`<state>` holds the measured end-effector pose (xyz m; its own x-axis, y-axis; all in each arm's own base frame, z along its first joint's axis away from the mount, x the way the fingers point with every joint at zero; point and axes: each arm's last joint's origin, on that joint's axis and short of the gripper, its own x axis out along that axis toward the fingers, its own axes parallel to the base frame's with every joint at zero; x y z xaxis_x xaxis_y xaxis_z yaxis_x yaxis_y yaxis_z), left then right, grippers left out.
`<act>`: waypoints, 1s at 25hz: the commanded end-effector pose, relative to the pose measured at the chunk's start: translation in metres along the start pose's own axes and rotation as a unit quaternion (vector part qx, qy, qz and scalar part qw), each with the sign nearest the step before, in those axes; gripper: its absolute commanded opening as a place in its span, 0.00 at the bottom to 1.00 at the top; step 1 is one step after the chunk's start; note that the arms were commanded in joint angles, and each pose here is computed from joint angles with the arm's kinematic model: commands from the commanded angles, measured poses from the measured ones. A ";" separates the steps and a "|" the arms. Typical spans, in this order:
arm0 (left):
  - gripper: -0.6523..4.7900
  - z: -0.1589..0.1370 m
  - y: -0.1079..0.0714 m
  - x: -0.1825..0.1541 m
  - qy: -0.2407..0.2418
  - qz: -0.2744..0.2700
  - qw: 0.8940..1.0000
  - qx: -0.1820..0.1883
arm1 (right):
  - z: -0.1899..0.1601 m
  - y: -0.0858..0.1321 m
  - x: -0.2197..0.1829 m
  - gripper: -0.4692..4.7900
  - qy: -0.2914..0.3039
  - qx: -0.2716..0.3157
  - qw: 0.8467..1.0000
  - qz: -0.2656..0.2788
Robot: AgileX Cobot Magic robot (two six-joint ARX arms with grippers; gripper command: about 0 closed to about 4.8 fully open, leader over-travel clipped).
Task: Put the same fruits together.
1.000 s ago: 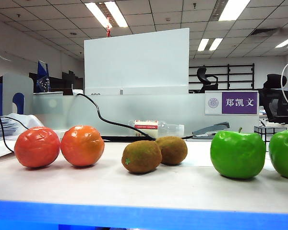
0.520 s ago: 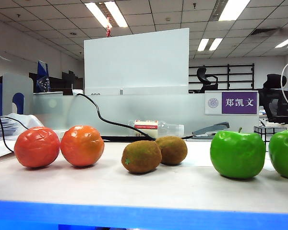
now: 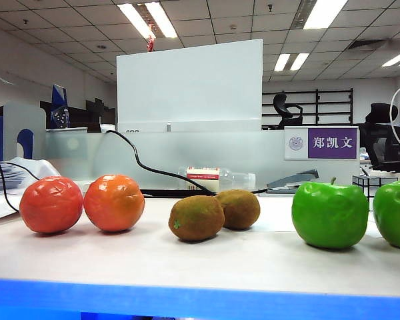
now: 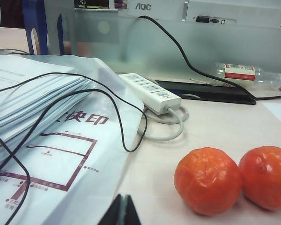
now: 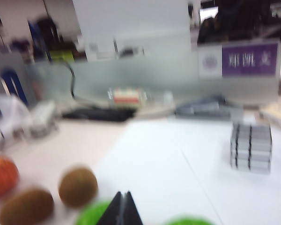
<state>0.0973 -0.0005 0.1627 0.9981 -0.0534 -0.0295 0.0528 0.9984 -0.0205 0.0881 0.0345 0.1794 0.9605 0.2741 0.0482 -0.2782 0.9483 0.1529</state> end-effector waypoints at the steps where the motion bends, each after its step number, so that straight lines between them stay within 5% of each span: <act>1: 0.11 0.001 0.000 0.000 -0.006 -0.003 1.000 0.000 | -0.012 -0.004 -0.001 0.09 0.063 -0.017 0.997 -0.029; 11: 0.11 0.001 0.000 0.000 -0.004 -0.003 1.000 0.000 | -0.020 -0.031 0.000 0.09 0.047 -0.018 0.985 -0.165; 25: 0.11 0.001 0.000 0.000 -0.004 -0.003 1.000 0.000 | -0.012 -0.047 -0.004 0.09 0.009 -0.020 0.968 -0.250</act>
<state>0.0973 -0.0005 0.1624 0.9980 -0.0534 -0.0329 0.0527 0.9984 -0.0207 0.0964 -0.0088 0.1606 0.9750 -0.2157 -0.0535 0.2205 0.9687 0.1140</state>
